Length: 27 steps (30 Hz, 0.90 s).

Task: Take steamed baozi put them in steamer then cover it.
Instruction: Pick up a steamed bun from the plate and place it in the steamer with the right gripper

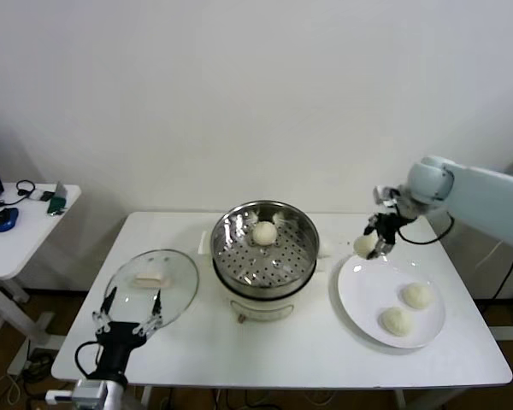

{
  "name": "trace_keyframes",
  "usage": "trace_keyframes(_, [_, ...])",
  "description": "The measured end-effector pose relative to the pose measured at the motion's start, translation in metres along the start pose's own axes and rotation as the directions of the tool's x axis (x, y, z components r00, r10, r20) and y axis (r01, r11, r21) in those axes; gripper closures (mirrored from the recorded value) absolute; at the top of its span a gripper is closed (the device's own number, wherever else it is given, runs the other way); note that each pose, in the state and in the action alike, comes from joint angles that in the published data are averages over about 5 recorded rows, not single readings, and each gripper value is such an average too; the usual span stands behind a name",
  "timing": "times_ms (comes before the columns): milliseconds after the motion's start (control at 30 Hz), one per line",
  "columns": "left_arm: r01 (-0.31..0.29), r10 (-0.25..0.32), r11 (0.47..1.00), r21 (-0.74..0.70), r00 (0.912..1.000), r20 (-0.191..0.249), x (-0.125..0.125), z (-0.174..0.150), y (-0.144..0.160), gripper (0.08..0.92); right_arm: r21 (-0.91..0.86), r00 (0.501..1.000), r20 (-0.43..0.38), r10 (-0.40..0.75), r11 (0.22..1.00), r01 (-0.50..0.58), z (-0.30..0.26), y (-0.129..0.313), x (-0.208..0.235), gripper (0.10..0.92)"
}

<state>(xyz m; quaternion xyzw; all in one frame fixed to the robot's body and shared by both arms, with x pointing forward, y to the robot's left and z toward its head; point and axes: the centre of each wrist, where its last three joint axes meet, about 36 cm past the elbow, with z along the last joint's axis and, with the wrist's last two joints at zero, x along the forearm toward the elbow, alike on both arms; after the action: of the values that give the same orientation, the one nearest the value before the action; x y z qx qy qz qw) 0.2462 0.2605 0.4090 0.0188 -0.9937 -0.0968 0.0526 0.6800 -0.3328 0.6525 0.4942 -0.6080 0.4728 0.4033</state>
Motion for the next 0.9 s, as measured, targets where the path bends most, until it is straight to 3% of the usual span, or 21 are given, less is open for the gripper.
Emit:
trace_keyframes(167, [-0.011, 0.011, 1.0, -0.002, 0.9999, 0.006, 0.001, -0.003, -0.004, 0.177, 0.023, 0.999, 0.038, 0.027, 0.999, -0.028, -0.046, -0.014, 0.031, 0.369])
trace_keyframes(367, [-0.017, 0.017, 1.0, -0.022, 0.9998, 0.004, 0.004, -0.003, -0.006, 0.177, 0.068, 0.997, 0.074, 0.033, 0.997, -0.038, -0.114, -0.025, 0.038, 0.364])
trace_keyframes(667, [-0.036, 0.037, 0.999, -0.039, 0.9993, 0.008, 0.008, -0.001, -0.006, 0.177, 0.156, 0.997, 0.081, 0.0, 0.988, -0.013, -0.209, -0.023, 0.007, 0.361])
trace_keyframes(900, [-0.05, 0.051, 0.998, -0.041, 0.9986, 0.016, 0.005, 0.0, -0.007, 0.177, 0.208, 0.997, 0.057, -0.044, 0.978, 0.032, -0.253, -0.01, -0.033, 0.361])
